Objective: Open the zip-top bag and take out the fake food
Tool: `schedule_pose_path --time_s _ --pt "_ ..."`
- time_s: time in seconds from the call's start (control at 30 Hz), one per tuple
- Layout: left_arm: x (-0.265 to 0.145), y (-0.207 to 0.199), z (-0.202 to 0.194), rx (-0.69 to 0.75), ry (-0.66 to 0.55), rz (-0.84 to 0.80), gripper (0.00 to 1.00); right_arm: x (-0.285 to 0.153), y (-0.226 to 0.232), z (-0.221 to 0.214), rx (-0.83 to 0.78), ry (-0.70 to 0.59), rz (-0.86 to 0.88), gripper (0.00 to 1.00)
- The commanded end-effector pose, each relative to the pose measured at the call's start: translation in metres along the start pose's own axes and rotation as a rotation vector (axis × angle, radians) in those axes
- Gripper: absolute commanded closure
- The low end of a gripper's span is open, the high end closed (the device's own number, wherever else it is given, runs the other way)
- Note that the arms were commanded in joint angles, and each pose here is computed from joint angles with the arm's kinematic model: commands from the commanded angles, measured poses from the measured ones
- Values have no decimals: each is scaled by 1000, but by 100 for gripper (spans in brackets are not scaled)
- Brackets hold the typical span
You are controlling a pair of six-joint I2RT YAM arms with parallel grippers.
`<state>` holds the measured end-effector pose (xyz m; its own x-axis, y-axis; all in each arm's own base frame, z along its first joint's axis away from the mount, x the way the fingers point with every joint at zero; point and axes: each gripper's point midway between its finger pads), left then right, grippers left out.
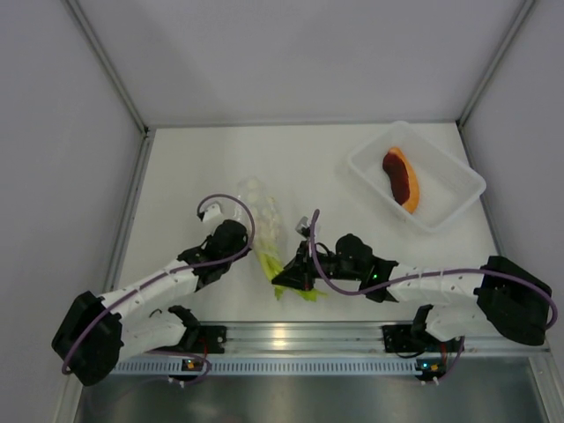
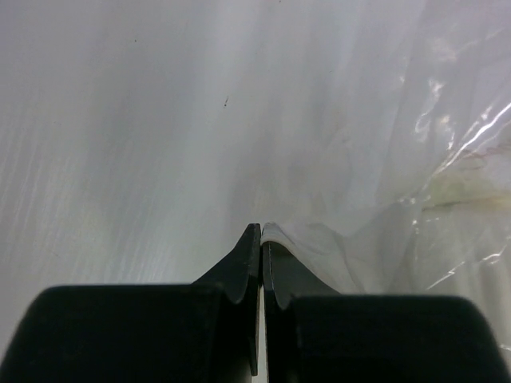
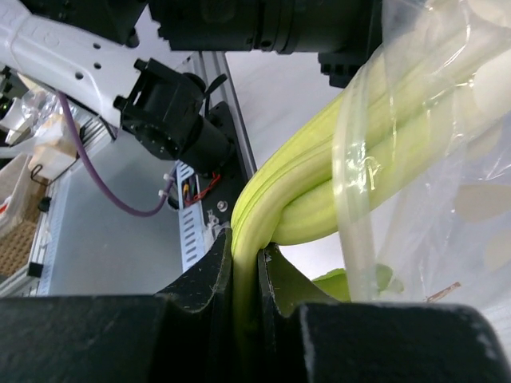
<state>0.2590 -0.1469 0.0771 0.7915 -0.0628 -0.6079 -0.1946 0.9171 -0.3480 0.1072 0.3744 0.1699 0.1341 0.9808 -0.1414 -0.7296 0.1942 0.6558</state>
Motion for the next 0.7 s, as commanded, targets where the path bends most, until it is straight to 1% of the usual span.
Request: schedule_pose_path --time_s 0.0,0.07,0.13,0.3,0.43,0.57,0.67 --pt "5 -12 13 -15 3 -25 100 -11 56 19 -134 -67 232 100" --pt "7 -14 11 -10 20 -29 100 -15 58 17 -149 -71 256 100" --pt "8 -14 10 -15 29 -29 100 -17 61 16 -154 -47 270 100" --pt "8 -18 22 -31 34 -56 100 -21 47 -1 -181 43 218 100" --pt "10 -20 31 -32 29 -63 100 -25 40 -13 -174 85 209 100" --pt "13 -17 33 -37 38 -53 100 -30 37 -20 -171 119 201 100" --pt "16 -7 46 -64 27 -31 100 -38 30 -31 -159 163 166 100"
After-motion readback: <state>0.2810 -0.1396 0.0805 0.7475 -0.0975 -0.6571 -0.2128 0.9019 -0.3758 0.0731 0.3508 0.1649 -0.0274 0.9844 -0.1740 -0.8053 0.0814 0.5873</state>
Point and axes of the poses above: each gripper's point midway between its finger pads, its own x axis out along the fingers, its own y axis along the line the jaws close on, z = x × y, and after that the axes turned 7 degrees about x, right-handed
